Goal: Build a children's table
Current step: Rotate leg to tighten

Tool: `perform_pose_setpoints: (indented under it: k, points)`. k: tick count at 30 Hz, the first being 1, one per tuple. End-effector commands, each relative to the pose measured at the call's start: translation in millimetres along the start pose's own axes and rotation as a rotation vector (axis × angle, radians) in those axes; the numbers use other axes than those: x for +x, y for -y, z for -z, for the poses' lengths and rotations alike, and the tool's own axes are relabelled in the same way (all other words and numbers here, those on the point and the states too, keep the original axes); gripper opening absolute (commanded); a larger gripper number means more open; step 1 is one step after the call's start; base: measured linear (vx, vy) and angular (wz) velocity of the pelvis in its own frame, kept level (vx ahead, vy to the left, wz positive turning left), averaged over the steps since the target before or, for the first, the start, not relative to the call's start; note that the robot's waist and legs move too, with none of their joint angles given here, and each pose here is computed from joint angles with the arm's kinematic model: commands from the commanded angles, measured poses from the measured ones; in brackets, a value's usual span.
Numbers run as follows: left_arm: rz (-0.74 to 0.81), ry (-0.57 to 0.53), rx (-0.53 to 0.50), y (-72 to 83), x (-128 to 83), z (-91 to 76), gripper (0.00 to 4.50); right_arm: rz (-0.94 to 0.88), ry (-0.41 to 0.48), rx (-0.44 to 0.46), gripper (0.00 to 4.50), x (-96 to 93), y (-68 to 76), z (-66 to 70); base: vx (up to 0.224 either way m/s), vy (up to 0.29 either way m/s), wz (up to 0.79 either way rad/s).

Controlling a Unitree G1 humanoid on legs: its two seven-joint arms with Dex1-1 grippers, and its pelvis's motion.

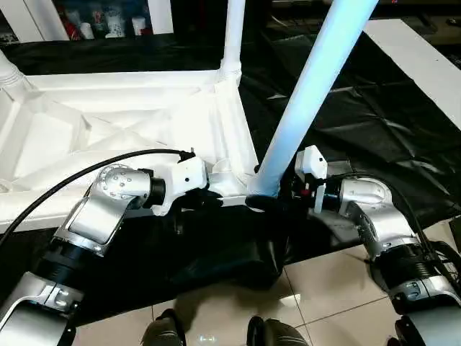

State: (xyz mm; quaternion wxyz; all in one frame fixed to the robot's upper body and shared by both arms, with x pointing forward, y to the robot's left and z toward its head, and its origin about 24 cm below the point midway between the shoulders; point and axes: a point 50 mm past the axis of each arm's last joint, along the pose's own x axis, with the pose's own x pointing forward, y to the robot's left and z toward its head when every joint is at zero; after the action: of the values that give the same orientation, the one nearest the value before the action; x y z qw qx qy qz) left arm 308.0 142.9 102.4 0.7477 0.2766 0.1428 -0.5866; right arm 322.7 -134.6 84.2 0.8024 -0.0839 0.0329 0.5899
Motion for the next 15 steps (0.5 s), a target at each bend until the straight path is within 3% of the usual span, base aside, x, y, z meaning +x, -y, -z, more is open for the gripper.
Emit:
perform_pose_setpoints:
  k: [1,7,12,15]
  points:
    - [0.101,0.004,-0.039,16.4,12.4,10.1,0.00,-0.018,-0.005,-0.001,3.30,-1.6,0.1,-0.2,0.000,0.000,0.00]
    - [0.103,0.002,-0.039,16.0,12.3,10.3,0.00,-0.016,-0.024,-0.002,2.79,-0.2,-0.4,3.6,0.000,0.000,0.00]
    - [0.086,-0.011,-0.050,15.0,13.6,12.3,0.00,0.024,-0.032,0.007,2.70,1.6,0.4,9.4,0.000,0.000,0.00]
    - [-0.041,-0.030,-0.116,5.4,22.0,15.1,0.00,0.187,-0.040,0.066,2.70,6.1,6.3,21.5,0.000,0.000,0.00]
